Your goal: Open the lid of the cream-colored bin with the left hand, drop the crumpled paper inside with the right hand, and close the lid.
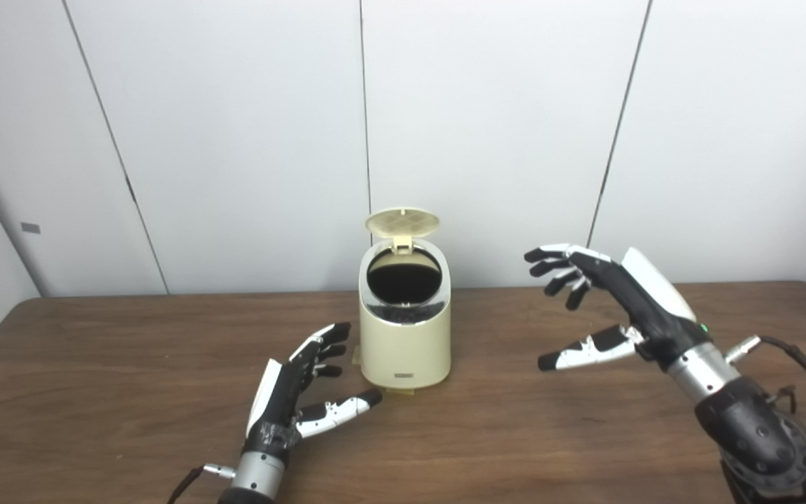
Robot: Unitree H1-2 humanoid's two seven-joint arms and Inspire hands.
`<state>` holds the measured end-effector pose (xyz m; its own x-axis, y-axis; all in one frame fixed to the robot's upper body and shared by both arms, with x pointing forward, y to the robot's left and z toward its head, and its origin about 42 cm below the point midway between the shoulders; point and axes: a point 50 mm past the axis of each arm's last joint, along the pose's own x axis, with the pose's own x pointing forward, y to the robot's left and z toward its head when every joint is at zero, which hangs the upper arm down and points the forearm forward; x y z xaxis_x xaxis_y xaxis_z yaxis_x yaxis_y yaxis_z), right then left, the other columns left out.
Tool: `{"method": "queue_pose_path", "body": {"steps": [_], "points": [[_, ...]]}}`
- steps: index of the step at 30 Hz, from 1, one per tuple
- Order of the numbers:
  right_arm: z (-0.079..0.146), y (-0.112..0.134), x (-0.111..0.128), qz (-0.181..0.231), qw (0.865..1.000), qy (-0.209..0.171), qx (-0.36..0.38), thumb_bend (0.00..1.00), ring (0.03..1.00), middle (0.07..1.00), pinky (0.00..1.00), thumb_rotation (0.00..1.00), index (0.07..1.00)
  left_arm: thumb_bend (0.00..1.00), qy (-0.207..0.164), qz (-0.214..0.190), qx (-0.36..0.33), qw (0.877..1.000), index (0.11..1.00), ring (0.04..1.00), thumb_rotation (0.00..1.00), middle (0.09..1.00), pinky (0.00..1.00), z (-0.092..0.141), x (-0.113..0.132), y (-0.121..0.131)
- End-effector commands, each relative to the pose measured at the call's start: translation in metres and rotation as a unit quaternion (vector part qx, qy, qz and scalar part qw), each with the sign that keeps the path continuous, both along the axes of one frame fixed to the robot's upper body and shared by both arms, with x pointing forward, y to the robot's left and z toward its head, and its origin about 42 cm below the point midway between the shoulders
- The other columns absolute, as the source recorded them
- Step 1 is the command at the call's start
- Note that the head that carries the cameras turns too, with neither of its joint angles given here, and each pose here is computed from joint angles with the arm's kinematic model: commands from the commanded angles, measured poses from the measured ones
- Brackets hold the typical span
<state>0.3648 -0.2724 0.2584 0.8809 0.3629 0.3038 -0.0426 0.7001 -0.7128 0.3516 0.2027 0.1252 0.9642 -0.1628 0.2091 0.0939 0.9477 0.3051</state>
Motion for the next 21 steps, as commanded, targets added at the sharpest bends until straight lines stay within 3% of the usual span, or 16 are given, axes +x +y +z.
{"method": "queue_pose_path", "body": {"steps": [1,8,13,17,21], "points": [[0.011,-0.008,-0.002,0.006,0.999,-0.043,0.017,0.85,0.64,0.764,0.49,0.1,0.794,0.86,-0.02,-0.009,-0.005,1.0,0.878,0.819,0.33,0.853,0.74,0.001,-0.001,0.0],[-0.017,-0.012,-0.011,-0.008,0.999,-0.015,0.032,0.85,0.65,0.768,0.51,0.09,0.798,0.9,-0.038,-0.006,-0.012,0.999,0.899,0.832,0.39,0.853,0.78,0.013,0.006,0.004],[-0.031,-0.011,-0.011,-0.027,0.999,0.015,0.029,0.86,0.643,0.764,0.49,0.09,0.803,0.89,-0.059,-0.006,-0.012,0.998,0.906,0.825,0.37,0.862,0.73,0.029,0.012,0.006],[-0.042,-0.013,-0.014,-0.044,0.998,0.034,0.032,0.84,0.65,0.782,0.51,0.08,0.815,0.9,-0.065,-0.009,-0.008,0.998,0.919,0.84,0.35,0.871,0.74,0.039,0.018,0.007],[-0.049,-0.015,-0.017,-0.05,0.998,0.04,0.029,0.83,0.66,0.792,0.52,0.03,0.817,0.9,-0.091,-0.022,0.02,0.995,0.942,0.861,0.33,0.896,0.73,0.067,0.034,0.012]]}}
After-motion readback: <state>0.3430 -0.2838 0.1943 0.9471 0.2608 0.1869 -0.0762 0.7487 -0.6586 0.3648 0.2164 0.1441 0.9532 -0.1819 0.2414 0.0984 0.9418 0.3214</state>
